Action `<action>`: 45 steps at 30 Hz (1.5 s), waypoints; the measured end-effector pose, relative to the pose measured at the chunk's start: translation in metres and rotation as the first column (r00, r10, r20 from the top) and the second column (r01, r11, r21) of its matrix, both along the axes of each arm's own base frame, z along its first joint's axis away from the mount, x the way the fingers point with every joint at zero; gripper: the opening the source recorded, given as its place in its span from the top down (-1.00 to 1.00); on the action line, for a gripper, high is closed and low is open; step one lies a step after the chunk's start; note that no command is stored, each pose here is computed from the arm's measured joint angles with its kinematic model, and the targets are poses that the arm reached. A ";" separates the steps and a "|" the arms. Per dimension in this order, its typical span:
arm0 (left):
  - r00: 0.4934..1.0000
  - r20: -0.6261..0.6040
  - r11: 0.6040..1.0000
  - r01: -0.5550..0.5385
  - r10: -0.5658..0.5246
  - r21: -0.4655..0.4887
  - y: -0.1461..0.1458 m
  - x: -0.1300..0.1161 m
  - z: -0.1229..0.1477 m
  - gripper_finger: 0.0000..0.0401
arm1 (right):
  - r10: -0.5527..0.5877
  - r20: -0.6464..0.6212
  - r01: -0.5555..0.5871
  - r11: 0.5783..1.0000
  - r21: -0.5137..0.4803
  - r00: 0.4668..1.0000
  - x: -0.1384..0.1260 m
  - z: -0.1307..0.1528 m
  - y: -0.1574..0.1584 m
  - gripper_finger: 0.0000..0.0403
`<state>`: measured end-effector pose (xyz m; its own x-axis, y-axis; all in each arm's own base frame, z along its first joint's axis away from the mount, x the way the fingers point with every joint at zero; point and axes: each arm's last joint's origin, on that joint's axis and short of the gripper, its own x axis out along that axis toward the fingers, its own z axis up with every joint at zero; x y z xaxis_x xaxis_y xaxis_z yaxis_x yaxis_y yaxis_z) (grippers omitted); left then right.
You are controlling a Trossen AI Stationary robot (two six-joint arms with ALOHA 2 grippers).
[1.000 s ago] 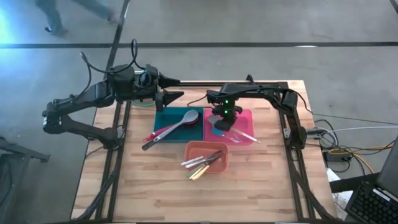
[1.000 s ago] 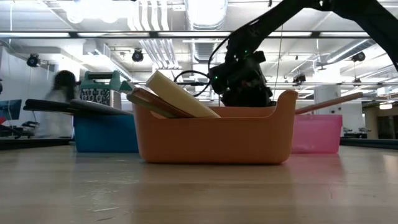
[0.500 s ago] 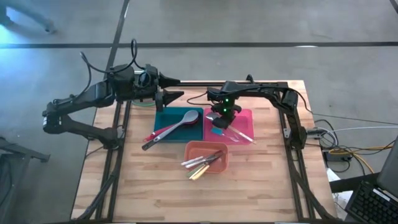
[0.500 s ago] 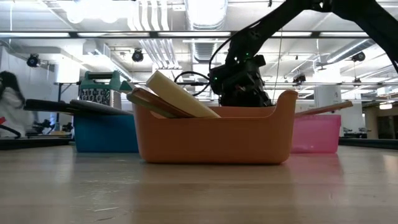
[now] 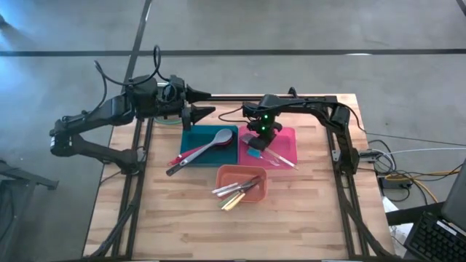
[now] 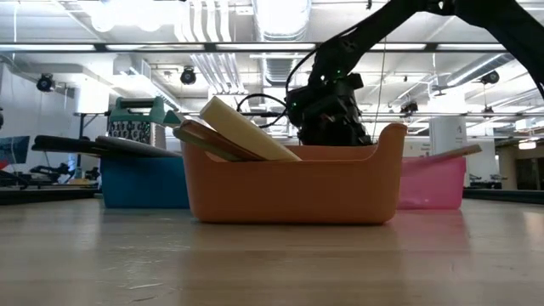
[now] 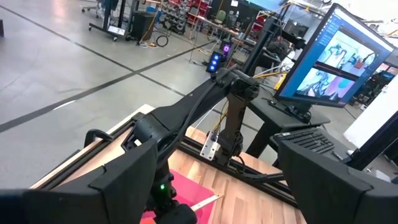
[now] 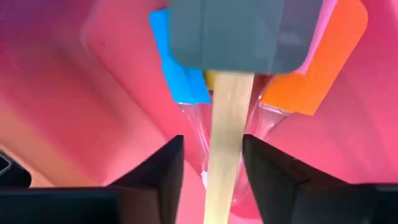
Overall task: Pick & Place Kitchen Items
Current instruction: Put the gray spatula into the red bin, then return to Home Position
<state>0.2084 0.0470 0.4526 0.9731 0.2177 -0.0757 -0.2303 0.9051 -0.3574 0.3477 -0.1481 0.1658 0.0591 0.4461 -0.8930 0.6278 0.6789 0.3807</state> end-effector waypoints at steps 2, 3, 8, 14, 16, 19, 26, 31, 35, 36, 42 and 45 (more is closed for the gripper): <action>1.000 0.000 1.000 0.000 0.000 0.000 0.000 0.000 0.000 -0.68 | 0.000 0.008 0.000 1.000 -0.003 1.000 -0.001 0.004 0.000 0.18; 1.000 0.000 1.000 0.000 0.000 0.000 0.000 0.000 0.000 -0.68 | 0.000 0.014 0.000 1.000 -0.005 1.000 -0.001 0.007 0.001 0.13; 1.000 0.000 1.000 0.000 0.000 0.000 0.000 0.000 0.000 -0.68 | 0.007 0.070 -0.005 1.000 -0.031 0.998 -0.006 0.030 0.005 0.00; 1.000 -0.002 1.000 0.000 0.000 -0.001 0.000 0.000 0.000 -0.68 | 0.042 0.211 -0.022 0.995 -0.097 0.976 -0.018 0.082 0.020 0.02; 1.000 -0.003 1.000 0.000 0.000 -0.001 0.000 0.000 0.000 -0.68 | 0.051 0.274 -0.017 0.992 -0.125 0.960 -0.024 0.102 0.027 0.04; 1.000 -0.002 1.000 0.000 0.000 -0.001 0.000 0.000 0.000 -0.68 | 0.093 0.390 -0.025 0.984 -0.178 0.916 -0.034 0.133 0.041 0.07; 1.000 -0.003 1.000 0.001 -0.001 -0.001 0.000 0.000 -0.001 -0.68 | 0.256 0.712 -0.010 0.944 -0.331 0.654 -0.059 0.212 0.081 0.11; 1.000 -0.002 1.000 0.000 0.000 -0.001 0.000 0.000 0.000 -0.68 | 0.365 0.840 0.026 0.912 -0.409 0.402 -0.090 0.261 0.107 0.14; 1.000 -0.002 1.000 0.000 0.000 -0.001 0.000 0.000 0.000 -0.68 | 0.535 0.795 -0.008 0.831 -0.556 0.286 -0.125 0.278 0.116 0.14; 1.000 -0.002 1.000 0.000 0.000 -0.001 0.000 0.000 0.000 -0.68 | 0.560 0.781 -0.018 0.815 -0.578 0.276 -0.135 0.281 0.118 0.14; 1.000 -0.001 1.000 0.000 0.000 -0.001 0.000 0.000 0.000 -0.68 | 0.553 0.794 0.002 0.820 -0.572 0.253 -0.176 0.283 0.127 0.10; 1.000 -0.001 1.000 0.000 0.000 -0.001 0.000 0.000 0.000 -0.68 | 0.540 0.802 0.011 0.828 -0.560 0.255 -0.195 0.272 0.131 0.08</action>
<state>0.2085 0.0470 0.4522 0.9730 0.2173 -0.0772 -0.2305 0.9050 -0.3576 0.1530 -0.0170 0.4376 0.8835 0.2656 -0.3858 -0.2004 0.9588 0.2013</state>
